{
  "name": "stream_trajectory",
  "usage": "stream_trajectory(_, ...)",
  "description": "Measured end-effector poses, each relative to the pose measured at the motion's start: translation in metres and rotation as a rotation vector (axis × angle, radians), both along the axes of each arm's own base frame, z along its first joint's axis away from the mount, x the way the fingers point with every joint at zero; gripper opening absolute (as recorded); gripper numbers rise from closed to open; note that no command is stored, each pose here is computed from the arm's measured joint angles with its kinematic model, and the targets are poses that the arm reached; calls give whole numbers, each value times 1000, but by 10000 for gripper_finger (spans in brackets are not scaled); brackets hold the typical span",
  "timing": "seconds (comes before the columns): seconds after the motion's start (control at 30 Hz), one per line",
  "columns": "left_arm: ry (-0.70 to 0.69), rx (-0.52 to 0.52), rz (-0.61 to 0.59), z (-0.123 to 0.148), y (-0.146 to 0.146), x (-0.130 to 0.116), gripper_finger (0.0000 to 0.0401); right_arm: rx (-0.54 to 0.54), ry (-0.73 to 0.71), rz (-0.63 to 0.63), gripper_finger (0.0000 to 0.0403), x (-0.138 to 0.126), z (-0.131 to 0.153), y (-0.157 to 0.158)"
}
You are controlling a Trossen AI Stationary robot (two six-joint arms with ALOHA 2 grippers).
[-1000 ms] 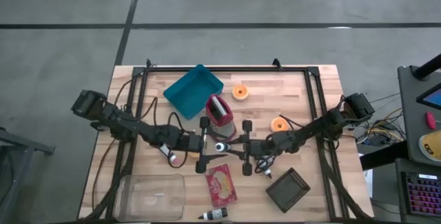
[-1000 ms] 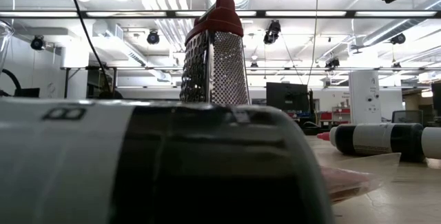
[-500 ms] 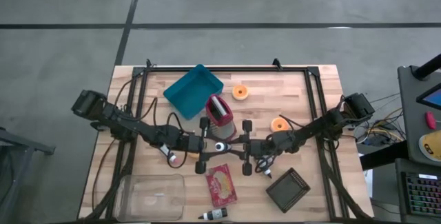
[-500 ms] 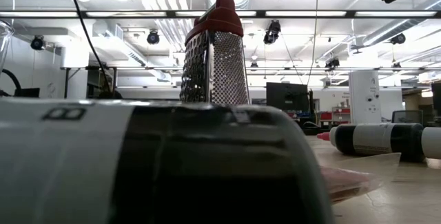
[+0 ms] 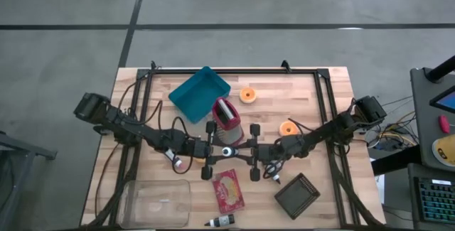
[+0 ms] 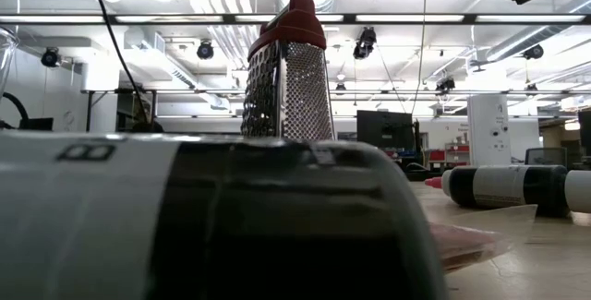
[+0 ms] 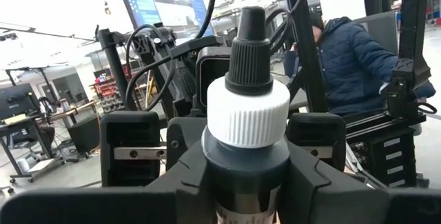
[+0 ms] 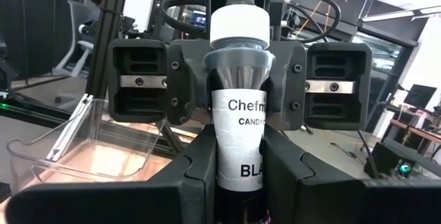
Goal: Pick & Place Food Item
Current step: Put the top black food coloring into the transparent bin
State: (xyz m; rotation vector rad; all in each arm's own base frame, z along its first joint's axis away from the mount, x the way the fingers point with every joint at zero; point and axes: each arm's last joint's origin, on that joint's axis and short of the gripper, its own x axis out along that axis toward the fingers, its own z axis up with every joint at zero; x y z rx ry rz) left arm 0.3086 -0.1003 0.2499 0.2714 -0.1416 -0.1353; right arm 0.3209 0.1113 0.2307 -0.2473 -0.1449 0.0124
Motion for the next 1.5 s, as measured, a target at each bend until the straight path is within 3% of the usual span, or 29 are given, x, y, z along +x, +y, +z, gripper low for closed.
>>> stream_trajectory(0.23,8,4,-1,-1,0,0,103,14,10,9,72,0,-1,0)
stream_trajectory(0.3,11,5,-11,-1,0,0,101,53,17,1,102,0,-2,0)
stream_trajectory(0.53,19,18,-27,-3,-1,0,95,110,47,-3,261,1,-4,-1)
stream_trajectory(0.67,22,26,-25,-3,-1,0,95,75,103,0,300,1,-9,1)
stream_trajectory(1.1,103,61,-28,-1,-7,-9,95,35,227,-24,293,-14,-15,25)
stream_trajectory(1.5,295,42,97,10,-32,-62,95,24,281,54,279,-42,-13,53)
